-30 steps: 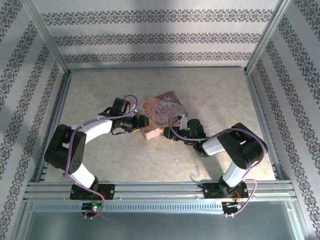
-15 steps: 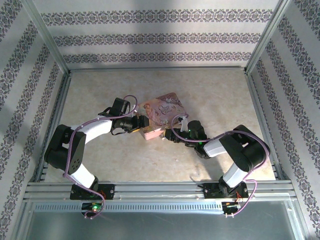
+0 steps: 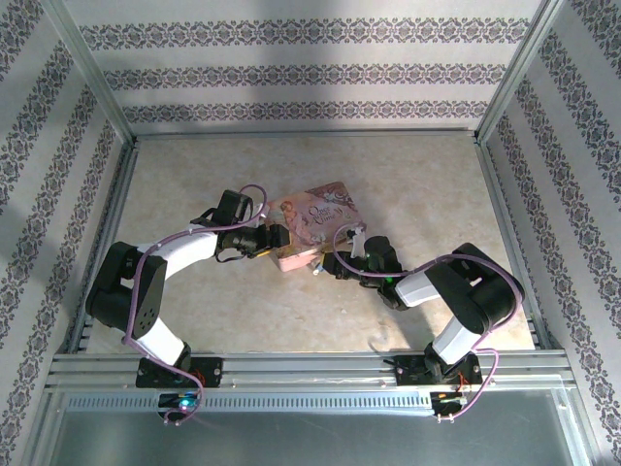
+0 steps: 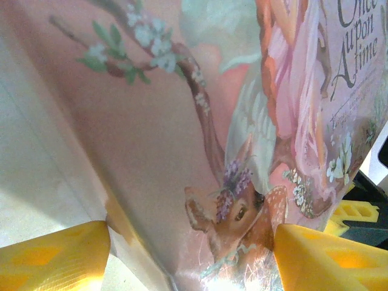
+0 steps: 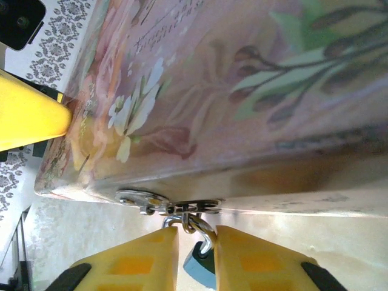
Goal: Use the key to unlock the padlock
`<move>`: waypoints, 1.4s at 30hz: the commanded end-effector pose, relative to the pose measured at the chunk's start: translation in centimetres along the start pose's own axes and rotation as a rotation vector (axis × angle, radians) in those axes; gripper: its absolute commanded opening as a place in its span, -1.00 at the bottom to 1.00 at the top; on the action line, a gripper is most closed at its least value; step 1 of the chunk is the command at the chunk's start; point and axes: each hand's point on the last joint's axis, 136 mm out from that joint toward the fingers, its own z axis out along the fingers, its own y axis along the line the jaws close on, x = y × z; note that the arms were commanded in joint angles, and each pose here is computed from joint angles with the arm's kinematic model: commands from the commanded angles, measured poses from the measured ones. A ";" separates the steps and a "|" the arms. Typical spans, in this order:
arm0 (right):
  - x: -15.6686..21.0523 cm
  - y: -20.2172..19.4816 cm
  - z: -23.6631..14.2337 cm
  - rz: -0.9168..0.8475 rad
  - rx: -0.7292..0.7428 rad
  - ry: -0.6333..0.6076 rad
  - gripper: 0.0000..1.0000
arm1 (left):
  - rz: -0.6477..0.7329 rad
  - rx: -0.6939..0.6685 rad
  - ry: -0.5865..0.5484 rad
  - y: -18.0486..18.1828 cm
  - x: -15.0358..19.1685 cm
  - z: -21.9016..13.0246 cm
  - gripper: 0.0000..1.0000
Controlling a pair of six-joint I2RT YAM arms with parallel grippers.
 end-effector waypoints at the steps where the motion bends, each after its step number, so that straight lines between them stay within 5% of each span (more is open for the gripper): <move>1: -0.7 3.0 -0.1 -0.044 -0.099 -0.024 -0.64 | -0.009 -0.062 0.034 1.3 1.4 0.3 0.43; 16: -1.8 3.0 -0.1 0.053 -0.082 -0.089 -0.96 | -0.011 -0.071 0.031 1.6 1.9 0.0 0.43; 42: -3.8 1.0 -1.2 0.360 -0.022 -0.346 -1.00 | -0.046 -0.022 0.023 0.9 3.4 0.2 0.43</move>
